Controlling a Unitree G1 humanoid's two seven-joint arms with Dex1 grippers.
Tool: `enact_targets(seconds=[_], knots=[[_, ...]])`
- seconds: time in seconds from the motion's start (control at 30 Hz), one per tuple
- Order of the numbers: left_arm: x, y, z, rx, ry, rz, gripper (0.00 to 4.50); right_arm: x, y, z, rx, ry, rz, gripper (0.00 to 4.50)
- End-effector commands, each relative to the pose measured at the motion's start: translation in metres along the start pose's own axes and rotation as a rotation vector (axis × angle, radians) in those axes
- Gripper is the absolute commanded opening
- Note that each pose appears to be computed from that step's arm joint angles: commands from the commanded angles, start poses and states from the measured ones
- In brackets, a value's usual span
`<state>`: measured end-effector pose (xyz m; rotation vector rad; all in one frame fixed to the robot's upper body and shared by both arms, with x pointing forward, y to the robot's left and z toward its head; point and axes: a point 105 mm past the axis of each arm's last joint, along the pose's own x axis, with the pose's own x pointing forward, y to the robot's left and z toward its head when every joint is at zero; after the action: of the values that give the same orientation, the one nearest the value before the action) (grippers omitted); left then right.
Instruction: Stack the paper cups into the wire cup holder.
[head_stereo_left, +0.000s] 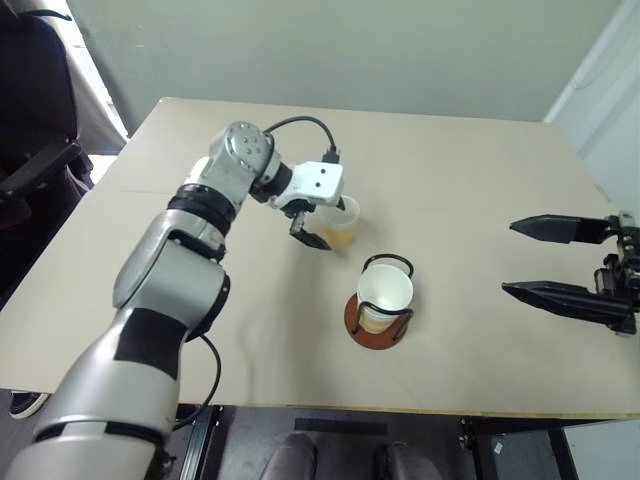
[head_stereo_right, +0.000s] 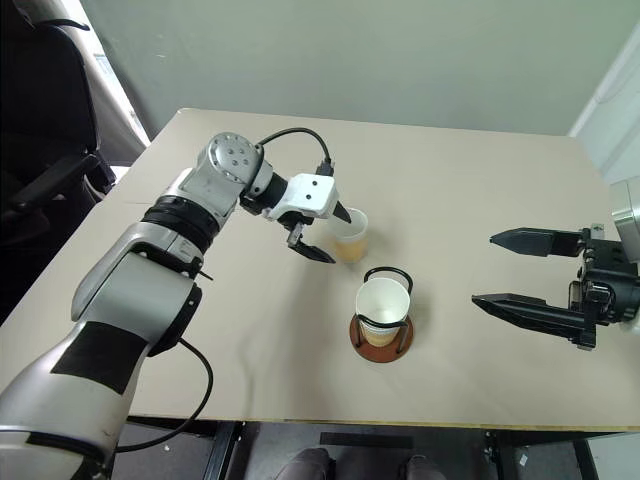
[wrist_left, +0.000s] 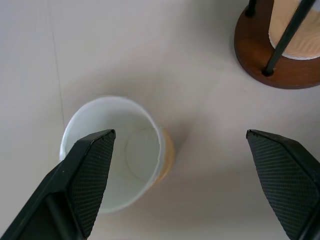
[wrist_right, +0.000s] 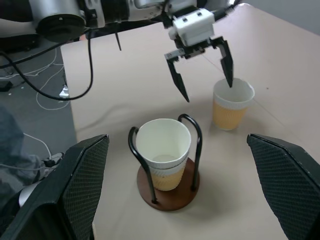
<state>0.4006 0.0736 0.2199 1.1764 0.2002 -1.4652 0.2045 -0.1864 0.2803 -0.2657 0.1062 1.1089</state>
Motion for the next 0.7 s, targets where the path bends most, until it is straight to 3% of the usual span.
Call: enact_targets(seconds=[0.03,0.13,0.47,0.7], knots=[[0.005,0.003,0.001,0.031,0.025,0.018,4.48,-0.004,0.004,0.009,-0.039,-0.02,-0.022,4.5],[0.012,0.004,-0.002,0.032,0.052,0.027,3.89,-0.004,0.005,0.01,-0.037,-0.021,-0.028,4.5],[0.013,0.009,0.007,0.014,0.007,0.05,0.17,-0.004,0.006,0.009,-0.029,-0.02,-0.045,4.5],[-0.001,0.006,0.012,0.028,-0.031,-0.001,0.03,-0.005,0.003,0.01,-0.032,-0.023,-0.047,4.5]])
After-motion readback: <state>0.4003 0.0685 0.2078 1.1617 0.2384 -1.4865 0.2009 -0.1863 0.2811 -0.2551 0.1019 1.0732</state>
